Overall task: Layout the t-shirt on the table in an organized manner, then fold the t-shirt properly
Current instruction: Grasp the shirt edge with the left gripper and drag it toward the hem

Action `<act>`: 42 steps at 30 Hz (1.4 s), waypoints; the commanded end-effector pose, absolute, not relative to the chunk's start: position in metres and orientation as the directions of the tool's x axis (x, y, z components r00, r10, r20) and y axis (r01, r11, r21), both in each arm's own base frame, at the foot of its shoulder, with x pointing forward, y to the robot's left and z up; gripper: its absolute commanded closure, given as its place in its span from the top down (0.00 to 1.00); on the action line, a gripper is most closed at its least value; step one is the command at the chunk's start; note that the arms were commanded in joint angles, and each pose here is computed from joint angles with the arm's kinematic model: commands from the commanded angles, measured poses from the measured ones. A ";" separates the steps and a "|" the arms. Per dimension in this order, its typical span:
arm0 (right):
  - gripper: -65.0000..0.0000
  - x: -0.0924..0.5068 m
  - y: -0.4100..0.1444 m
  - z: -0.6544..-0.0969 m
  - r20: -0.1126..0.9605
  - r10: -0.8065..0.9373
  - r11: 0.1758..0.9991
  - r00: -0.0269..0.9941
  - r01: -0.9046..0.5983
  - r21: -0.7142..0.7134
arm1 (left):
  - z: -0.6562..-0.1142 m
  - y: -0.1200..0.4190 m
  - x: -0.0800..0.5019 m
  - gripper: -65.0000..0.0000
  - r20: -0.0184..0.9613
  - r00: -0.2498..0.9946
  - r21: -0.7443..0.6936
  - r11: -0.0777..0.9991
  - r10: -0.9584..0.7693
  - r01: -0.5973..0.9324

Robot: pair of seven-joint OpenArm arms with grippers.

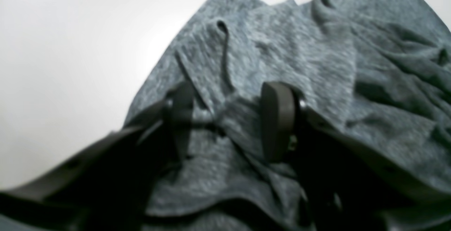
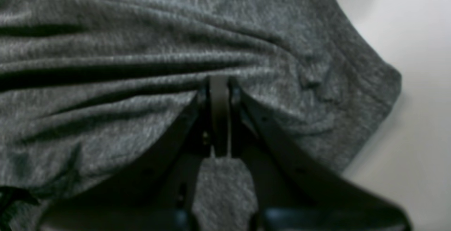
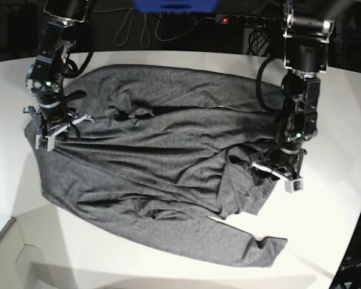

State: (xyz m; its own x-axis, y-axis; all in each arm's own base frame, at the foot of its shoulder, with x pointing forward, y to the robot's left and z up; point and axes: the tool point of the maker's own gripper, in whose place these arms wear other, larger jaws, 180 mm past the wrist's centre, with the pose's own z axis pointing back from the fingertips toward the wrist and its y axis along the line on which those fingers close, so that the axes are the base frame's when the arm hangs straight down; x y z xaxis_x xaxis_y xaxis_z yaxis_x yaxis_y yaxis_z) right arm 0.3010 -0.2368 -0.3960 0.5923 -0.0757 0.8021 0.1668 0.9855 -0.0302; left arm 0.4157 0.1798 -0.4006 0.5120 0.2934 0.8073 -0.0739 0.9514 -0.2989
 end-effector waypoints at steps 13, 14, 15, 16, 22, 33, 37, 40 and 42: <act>0.01 0.312 -0.239 -0.382 0.835 -0.069 0.985 0.546 0.170 -0.030 | -0.389 0.164 0.427 0.25 0.834 0.495 -0.279 0.960 0.245 -0.004; 0.01 0.312 -0.239 -0.382 0.835 -0.069 0.985 0.546 0.170 -0.030 | -0.389 0.164 0.427 0.24 0.834 0.495 -0.279 0.960 0.245 -0.004; 0.01 0.312 -0.239 -0.382 0.835 -0.069 0.985 0.546 0.170 -0.030 | -0.389 0.164 0.427 0.22 0.834 0.495 -0.279 0.960 0.245 -0.004; 0.01 0.312 -0.239 -0.382 0.835 -0.069 0.985 0.546 0.170 -0.030 | -0.389 0.164 0.427 0.19 0.834 0.495 -0.279 0.960 0.245 -0.004; 0.01 0.312 -0.240 -0.381 0.835 -0.066 0.985 0.546 0.170 -0.033 | -0.379 0.164 0.434 0.00 0.845 0.474 -0.281 0.960 0.245 0.003; 0.01 0.310 -0.240 -0.382 0.834 -0.066 0.985 0.548 0.170 -0.034 | -0.224 0.159 0.511 0.00 0.958 0.170 -0.251 0.961 0.230 0.112; 0.01 0.302 -0.242 -0.387 0.824 -0.063 0.984 0.563 0.172 -0.042 | -0.192 0.173 0.531 0.00 0.969 0.118 -0.229 0.968 0.216 0.103; 0.01 0.294 -0.241 -0.393 0.813 -0.061 0.985 0.579 0.168 -0.045 | -0.184 0.180 0.546 0.00 0.968 0.119 -0.233 0.969 0.222 0.086; 0.01 0.290 -0.240 -0.394 0.810 -0.061 0.985 0.583 0.167 -0.046 | -0.183 0.184 0.551 0.00 0.966 0.124 -0.236 0.969 0.226 0.076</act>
State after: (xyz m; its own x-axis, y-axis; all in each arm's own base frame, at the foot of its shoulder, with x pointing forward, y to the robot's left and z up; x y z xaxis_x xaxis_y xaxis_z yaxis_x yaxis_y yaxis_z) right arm 0.2788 -0.2371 -0.4116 0.6351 -0.0740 0.7689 0.1646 0.9855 -0.0411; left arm 0.5423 0.1818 -0.2190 0.2141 0.2270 0.9501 0.0548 0.9683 -0.2437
